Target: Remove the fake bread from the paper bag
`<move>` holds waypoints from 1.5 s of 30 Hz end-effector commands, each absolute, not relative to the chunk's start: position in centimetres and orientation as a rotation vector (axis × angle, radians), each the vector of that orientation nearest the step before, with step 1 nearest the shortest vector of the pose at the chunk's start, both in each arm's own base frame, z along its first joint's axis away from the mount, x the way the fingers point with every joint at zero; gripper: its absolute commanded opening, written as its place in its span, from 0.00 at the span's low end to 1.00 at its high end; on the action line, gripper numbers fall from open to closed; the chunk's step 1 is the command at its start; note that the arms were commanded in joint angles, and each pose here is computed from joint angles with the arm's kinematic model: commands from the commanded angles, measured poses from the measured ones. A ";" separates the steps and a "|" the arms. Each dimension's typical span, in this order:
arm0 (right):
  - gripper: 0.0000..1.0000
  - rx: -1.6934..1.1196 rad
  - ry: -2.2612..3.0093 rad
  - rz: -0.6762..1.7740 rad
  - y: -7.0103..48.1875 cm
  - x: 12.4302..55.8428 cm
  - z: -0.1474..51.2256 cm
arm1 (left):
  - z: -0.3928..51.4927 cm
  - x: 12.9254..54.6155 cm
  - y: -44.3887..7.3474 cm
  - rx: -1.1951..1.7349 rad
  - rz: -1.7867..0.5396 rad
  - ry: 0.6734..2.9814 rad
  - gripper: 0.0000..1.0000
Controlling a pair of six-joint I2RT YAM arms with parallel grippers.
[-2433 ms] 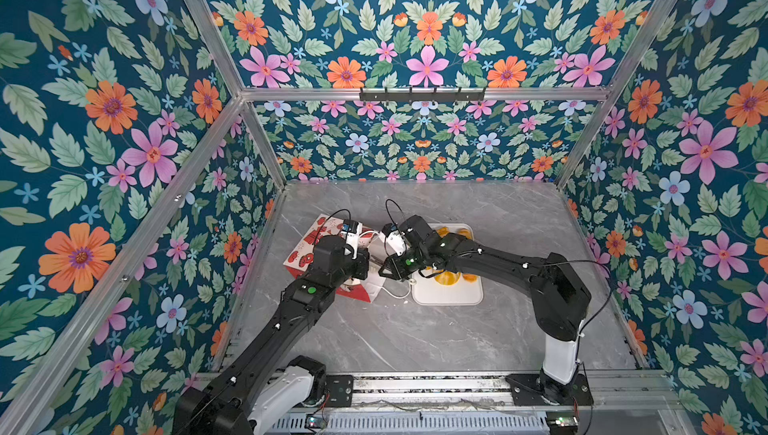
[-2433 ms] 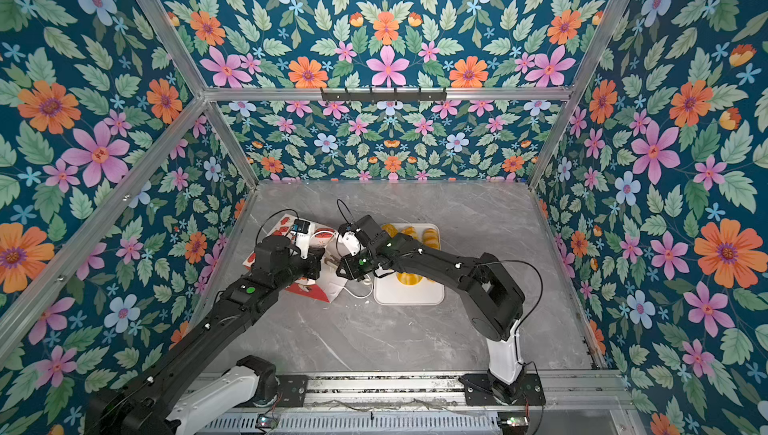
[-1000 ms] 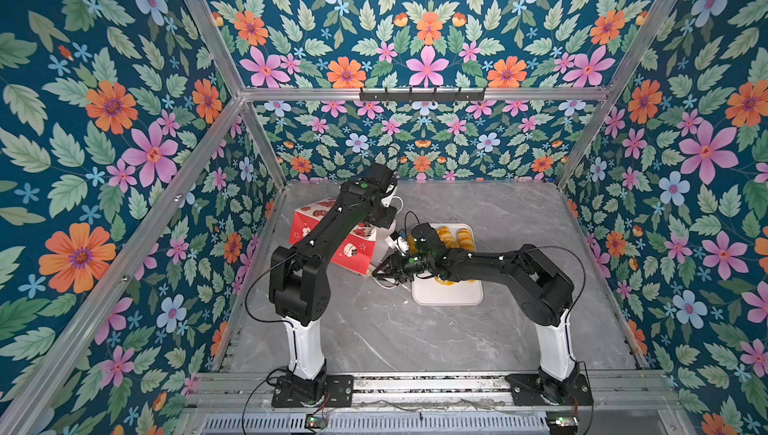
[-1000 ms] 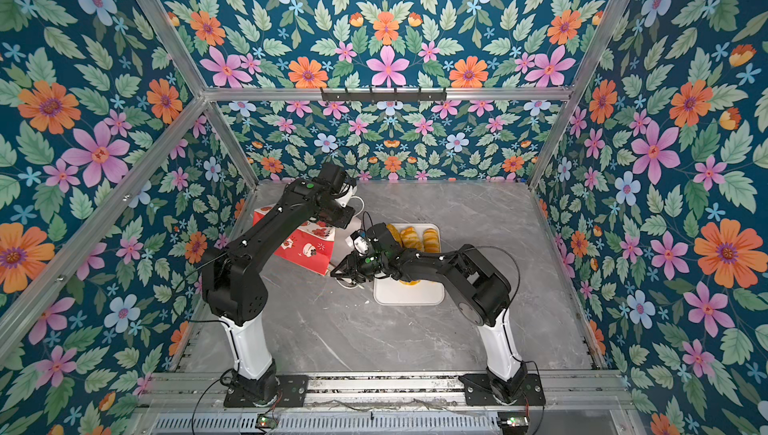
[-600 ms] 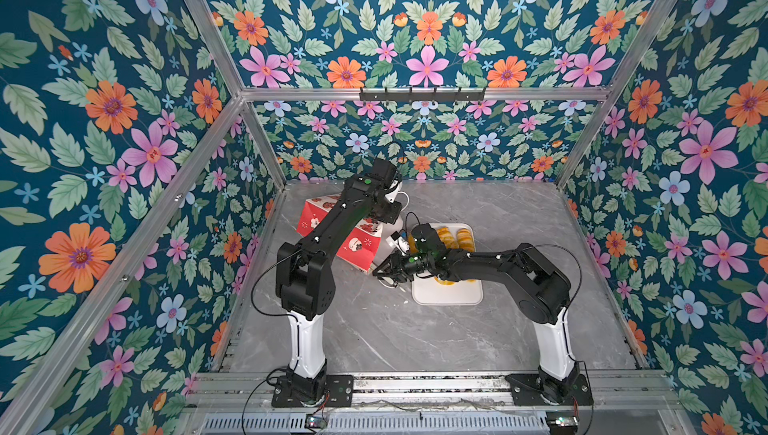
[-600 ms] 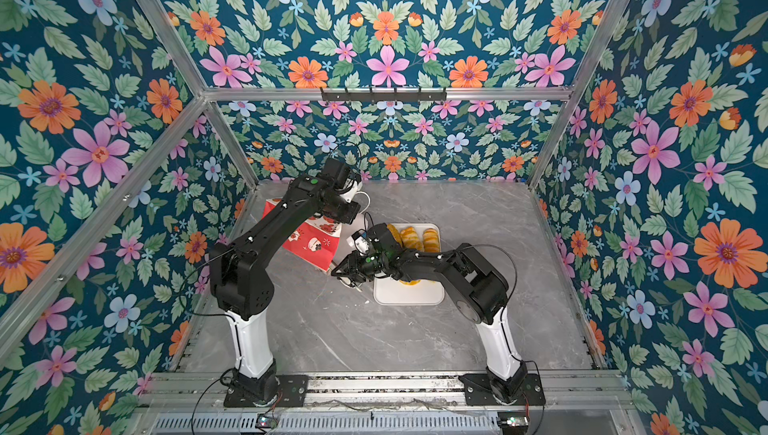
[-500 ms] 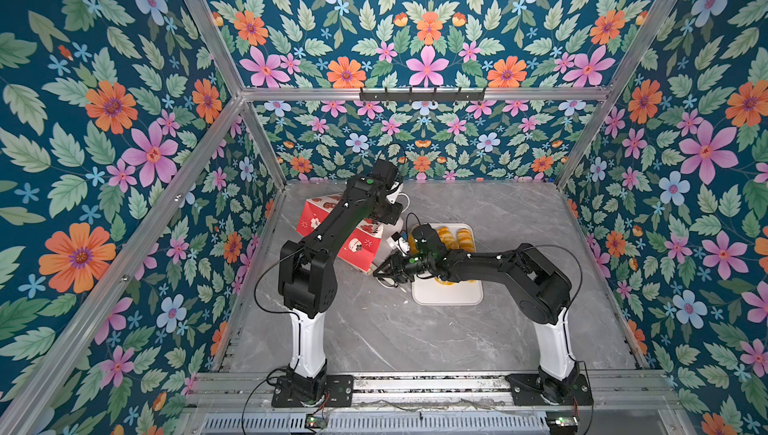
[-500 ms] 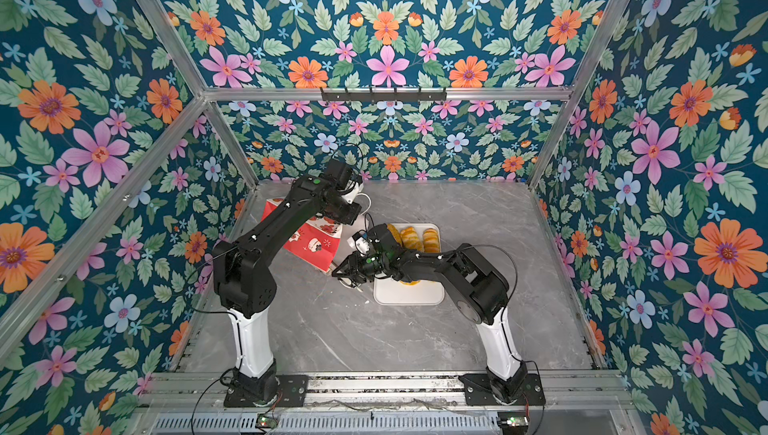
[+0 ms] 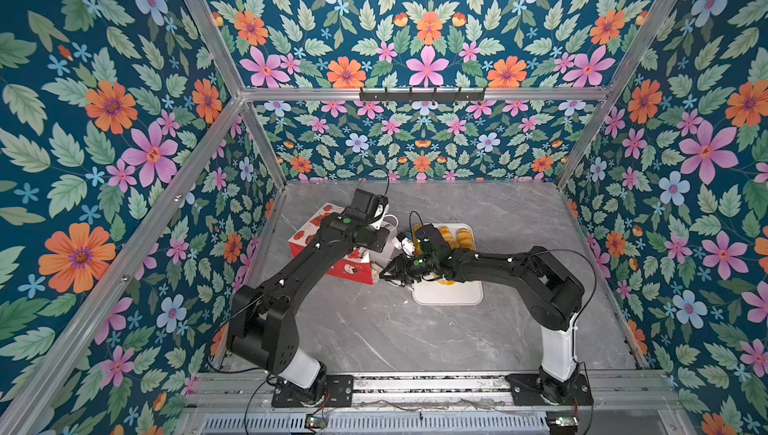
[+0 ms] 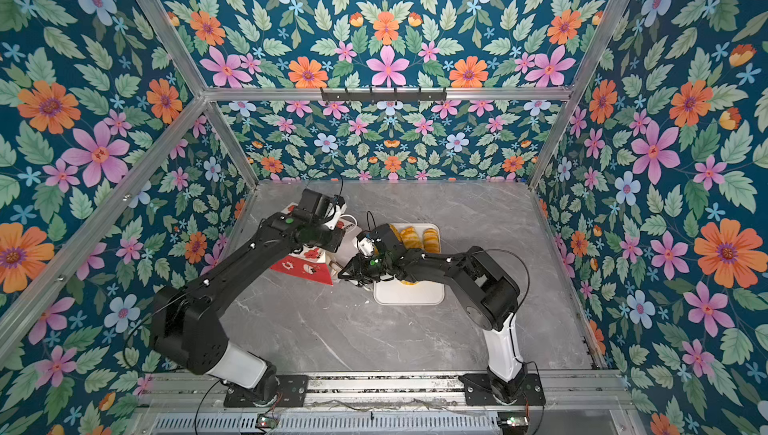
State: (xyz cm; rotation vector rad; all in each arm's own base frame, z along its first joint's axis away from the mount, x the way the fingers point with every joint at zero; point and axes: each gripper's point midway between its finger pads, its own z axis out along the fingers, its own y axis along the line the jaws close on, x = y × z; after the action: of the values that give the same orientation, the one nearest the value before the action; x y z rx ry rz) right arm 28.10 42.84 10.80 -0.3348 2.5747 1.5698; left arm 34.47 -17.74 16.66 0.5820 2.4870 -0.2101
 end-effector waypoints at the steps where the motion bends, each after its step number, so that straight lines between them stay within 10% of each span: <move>1: 0.32 -0.394 2.601 1.382 41.3 28.2 9.7 | 17.2 33.7 -18.1 0.555 -0.284 2.401 0.00; 24: 0.31 -0.598 2.601 1.041 39.6 24.9 10.0 | 18.8 26.0 -15.4 0.663 -0.337 2.207 0.00; 45: 0.44 -0.784 2.534 1.426 44.3 24.3 11.6 | 19.5 25.9 -15.9 0.676 -0.376 2.193 0.00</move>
State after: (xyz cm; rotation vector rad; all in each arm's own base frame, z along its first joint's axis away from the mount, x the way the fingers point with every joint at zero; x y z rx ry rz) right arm 24.83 43.37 10.81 -0.7059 2.5891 1.3402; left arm 25.68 -15.57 18.80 0.6665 2.2200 -0.3631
